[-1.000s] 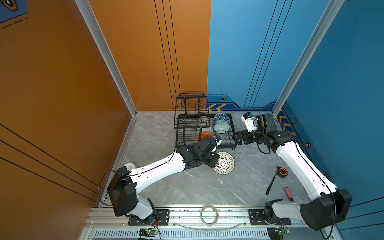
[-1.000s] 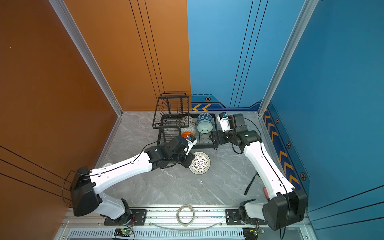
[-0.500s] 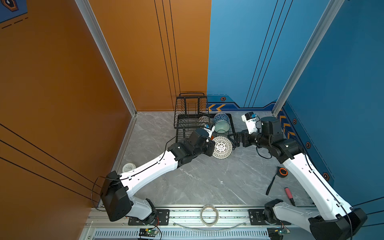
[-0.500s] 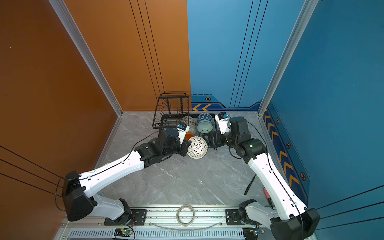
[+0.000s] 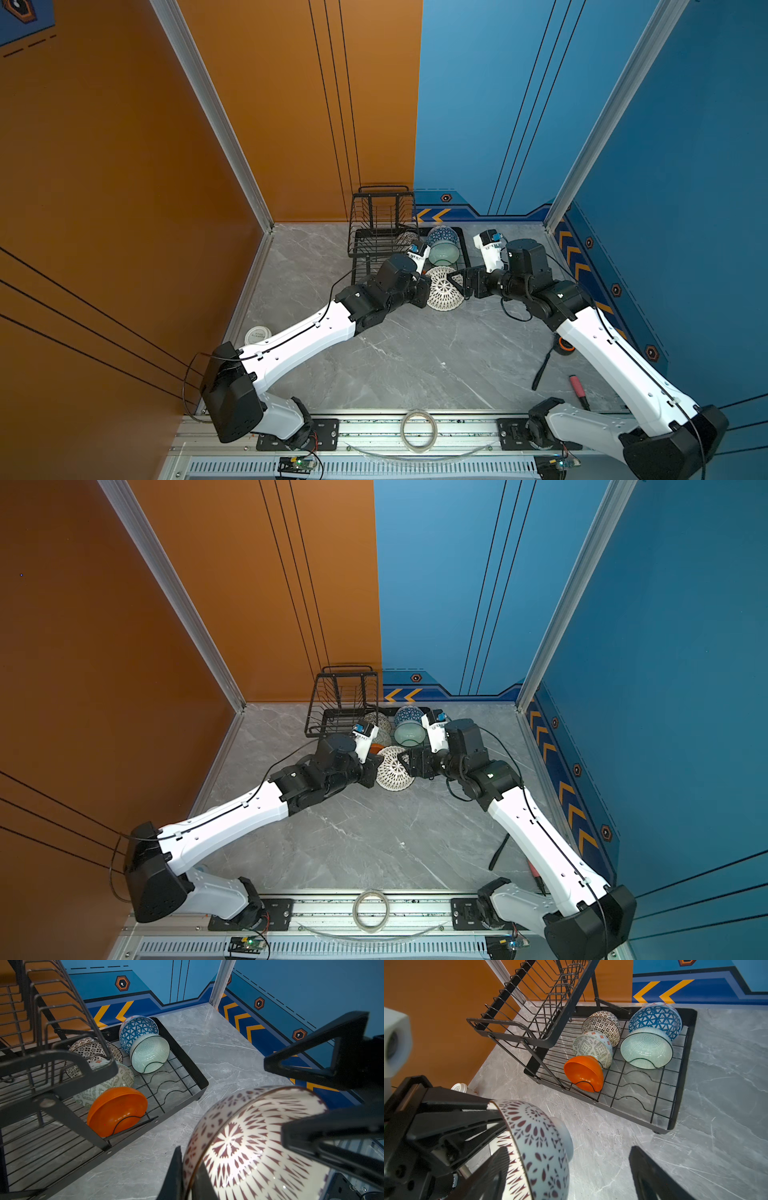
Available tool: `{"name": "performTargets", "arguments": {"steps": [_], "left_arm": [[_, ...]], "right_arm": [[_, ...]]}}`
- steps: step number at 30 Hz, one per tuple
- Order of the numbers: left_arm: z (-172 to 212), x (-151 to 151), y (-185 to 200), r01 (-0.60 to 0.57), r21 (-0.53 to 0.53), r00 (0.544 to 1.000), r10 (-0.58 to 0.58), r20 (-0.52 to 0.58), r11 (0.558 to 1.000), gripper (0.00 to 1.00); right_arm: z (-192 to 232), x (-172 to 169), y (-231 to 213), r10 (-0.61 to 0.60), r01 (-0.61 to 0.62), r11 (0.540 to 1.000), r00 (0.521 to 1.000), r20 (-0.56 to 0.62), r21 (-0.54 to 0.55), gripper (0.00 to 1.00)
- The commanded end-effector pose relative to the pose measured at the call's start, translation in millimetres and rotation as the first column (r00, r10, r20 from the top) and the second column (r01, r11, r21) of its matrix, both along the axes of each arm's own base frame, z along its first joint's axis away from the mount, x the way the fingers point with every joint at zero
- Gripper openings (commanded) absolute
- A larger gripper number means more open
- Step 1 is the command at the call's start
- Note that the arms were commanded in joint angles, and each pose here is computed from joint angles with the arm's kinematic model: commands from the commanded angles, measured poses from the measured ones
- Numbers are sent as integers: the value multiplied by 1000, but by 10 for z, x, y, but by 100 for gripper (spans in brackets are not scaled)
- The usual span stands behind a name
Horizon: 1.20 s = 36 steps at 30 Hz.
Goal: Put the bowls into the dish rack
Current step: 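Lift the strainer toward the rack with the left gripper while the right gripper approaches, then grasp the strainer's rim with the right gripper beside the left gripper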
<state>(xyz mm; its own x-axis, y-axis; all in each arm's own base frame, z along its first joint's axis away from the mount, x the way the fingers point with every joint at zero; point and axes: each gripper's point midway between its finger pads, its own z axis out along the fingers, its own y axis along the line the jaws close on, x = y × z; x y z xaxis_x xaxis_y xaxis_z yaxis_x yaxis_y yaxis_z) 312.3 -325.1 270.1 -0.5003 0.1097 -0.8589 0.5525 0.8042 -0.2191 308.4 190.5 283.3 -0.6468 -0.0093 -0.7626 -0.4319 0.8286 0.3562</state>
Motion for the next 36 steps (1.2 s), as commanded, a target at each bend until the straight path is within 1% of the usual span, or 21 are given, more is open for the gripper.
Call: {"name": "performTargets", "arguments": {"steps": [1,5,11,16,21,27,33,34,36], "left_arm": [[310,84,35,-30,-64,996,36,83,997,0],[336,97,52,-38,-63,995,43,91,997,0],[335,123,48,-45,-62,994,51,94,997,0],[281,151,30,-44,-48,995,48,82,998,0],[228,152,0,-40,-54,996,44,72,998,0],[249,138,-24,-23,-62,997,28,76,998,0],[257,76,-75,41,-43,997,-38,73,998,0],[261,71,-72,43,-42,997,-40,73,998,0],[269,57,-71,50,-43,996,-46,75,998,0]], "right_arm": [[-70,77,17,-46,47,999,999,-16,22,83],[-145,77,49,-55,55,998,998,-30,8,78],[-186,113,66,-72,72,997,997,-42,-1,68],[-233,149,100,-73,73,997,996,-46,-3,63],[-279,172,118,-71,71,997,996,-54,-7,45],[-271,188,121,-69,69,998,996,-48,-7,25],[-243,231,93,-74,73,997,997,-35,-12,3],[-234,242,89,-72,72,997,997,-32,-12,0],[-215,267,87,-67,67,998,997,-26,-14,0]]}}
